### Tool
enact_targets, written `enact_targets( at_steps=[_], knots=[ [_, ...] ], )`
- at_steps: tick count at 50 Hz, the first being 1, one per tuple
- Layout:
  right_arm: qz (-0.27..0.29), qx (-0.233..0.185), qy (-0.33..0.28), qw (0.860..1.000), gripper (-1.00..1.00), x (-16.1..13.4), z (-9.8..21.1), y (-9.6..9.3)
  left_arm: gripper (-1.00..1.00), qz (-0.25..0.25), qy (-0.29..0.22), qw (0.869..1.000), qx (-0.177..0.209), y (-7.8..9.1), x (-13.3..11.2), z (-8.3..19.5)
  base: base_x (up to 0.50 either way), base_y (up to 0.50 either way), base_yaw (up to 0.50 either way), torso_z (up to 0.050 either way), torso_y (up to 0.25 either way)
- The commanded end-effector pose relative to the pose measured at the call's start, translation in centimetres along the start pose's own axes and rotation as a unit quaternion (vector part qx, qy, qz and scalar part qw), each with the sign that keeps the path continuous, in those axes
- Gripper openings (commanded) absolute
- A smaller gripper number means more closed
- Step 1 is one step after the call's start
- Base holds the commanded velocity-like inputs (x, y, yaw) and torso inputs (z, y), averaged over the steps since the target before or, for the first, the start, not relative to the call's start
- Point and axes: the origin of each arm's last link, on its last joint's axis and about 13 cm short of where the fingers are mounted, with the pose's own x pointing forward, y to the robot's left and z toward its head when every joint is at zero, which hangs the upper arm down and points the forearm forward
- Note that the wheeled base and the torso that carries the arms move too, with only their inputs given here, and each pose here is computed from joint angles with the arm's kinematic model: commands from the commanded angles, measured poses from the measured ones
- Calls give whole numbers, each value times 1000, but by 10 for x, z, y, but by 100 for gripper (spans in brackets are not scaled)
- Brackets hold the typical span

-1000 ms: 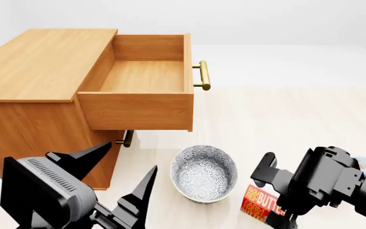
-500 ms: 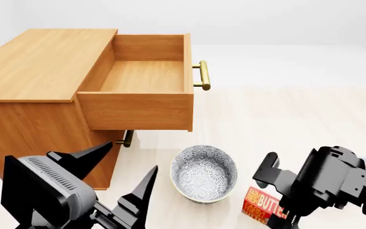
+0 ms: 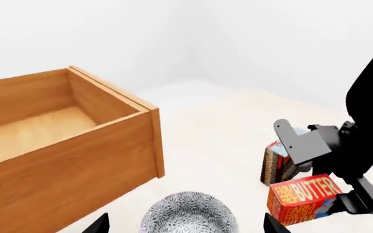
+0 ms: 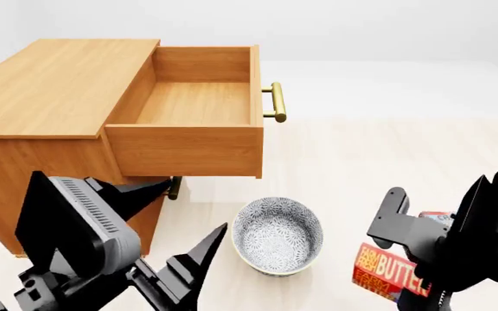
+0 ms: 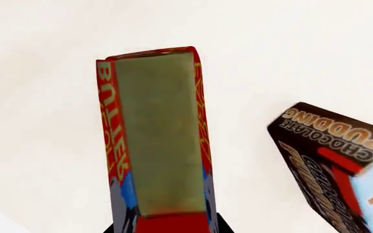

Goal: Put the butter at the back in the top drawer of the cabinet and close it.

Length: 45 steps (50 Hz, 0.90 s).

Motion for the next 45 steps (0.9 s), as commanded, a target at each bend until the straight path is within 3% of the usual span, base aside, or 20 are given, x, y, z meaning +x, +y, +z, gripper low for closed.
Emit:
enact_targets(
  at_steps=[1, 7, 20, 31, 45],
  knots=[
    [-55, -27, -5, 998, -100, -58, -1, 5, 100, -86, 69, 991, 81, 15, 9, 23, 0, 0, 0, 0, 0],
    [-67, -51, 2, 996, -100, -77, 10, 8, 100, -186, 135, 966, 117, 18, 11, 37, 0, 0, 0, 0, 0],
    [-82, -92, -5, 992, -100, -110, 27, 17, 100, -288, 218, 924, 126, 42, 26, 64, 0, 0, 0, 0, 1],
    [-79, -142, -25, 986, -100, -127, 44, 30, 100, -297, 226, 917, 140, 53, 38, 87, 0, 0, 0, 0, 1],
    [-79, -169, -40, 982, -100, -135, 53, 39, 100, -298, 212, 917, 157, 53, 50, 107, 0, 0, 0, 1, 1]
  ],
)
